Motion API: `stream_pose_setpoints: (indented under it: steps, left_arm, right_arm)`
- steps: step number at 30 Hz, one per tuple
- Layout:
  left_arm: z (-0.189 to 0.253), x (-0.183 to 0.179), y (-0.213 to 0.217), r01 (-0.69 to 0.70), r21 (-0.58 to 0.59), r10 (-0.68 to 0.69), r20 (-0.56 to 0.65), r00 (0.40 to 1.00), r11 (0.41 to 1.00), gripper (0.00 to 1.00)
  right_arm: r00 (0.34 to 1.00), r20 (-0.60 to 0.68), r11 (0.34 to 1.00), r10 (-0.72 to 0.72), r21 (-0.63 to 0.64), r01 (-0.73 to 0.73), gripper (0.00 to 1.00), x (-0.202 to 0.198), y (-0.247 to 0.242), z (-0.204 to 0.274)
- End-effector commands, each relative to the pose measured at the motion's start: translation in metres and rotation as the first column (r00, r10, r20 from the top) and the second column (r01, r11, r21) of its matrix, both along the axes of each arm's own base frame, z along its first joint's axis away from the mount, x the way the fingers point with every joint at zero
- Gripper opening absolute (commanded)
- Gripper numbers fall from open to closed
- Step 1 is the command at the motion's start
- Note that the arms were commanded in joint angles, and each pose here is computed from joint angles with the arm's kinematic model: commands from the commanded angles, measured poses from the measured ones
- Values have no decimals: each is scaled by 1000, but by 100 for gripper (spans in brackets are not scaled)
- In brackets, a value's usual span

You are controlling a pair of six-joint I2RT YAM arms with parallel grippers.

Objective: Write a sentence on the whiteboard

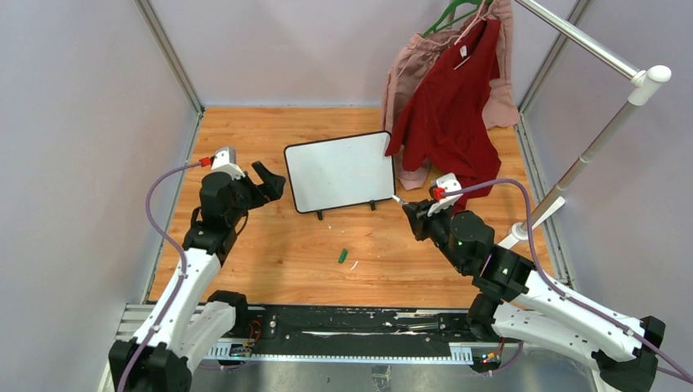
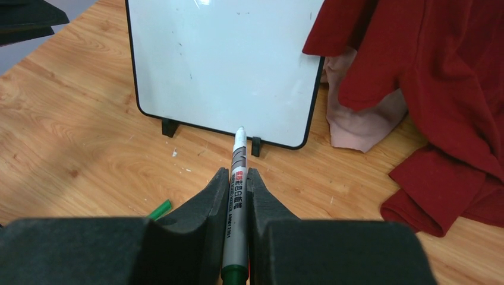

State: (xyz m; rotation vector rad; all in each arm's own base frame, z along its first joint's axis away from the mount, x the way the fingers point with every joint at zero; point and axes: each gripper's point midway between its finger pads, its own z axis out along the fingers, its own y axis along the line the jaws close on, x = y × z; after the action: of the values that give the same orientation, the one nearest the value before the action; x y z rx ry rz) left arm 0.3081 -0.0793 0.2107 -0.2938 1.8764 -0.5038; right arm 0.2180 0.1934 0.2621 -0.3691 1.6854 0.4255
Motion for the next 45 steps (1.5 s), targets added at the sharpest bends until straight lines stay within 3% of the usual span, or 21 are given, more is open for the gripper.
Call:
stream_pose_setpoints:
  steps: [1,13,20,24,27,30,33,37,41,45]
  left_arm:
    - [-9,9,-13,101,-82,-99,19,995,992,100]
    - [-25,11,-7,104,-108,-107,-16,994,989,98]
    - [5,25,5,24,-85,-24,3,1000,996,90]
    - [31,52,-1,23,-47,-25,-50,998,999,93]
    - [48,67,-2,23,-63,-20,46,999,998,99]
    - [62,72,10,-35,-50,42,153,987,998,100]
    - [56,68,14,-45,-97,67,235,970,994,100]
    - [32,53,8,-13,-238,71,239,968,971,100]
    - [-1,40,6,-29,-222,55,111,992,975,100]
    - [1,37,1,16,-174,1,99,995,985,100]
  right_arm:
    - [999,30,1000,-22,-8,23,0,0,-12,-6]
    - [998,12,997,58,53,-58,0,-2,12,-4]
    - [999,53,999,5,40,-7,0,11,12,8]
    - [997,82,997,-15,71,9,0,17,16,18]
    - [995,97,998,-25,67,19,0,25,23,21]
    - [995,97,1000,6,10,-7,0,31,36,17]
    - [995,82,998,58,-4,-57,0,31,52,12]
    - [995,68,996,70,47,-73,0,35,65,15]
    - [994,77,996,82,40,-85,0,36,69,16]
    - [994,94,997,64,38,-67,0,39,67,14]
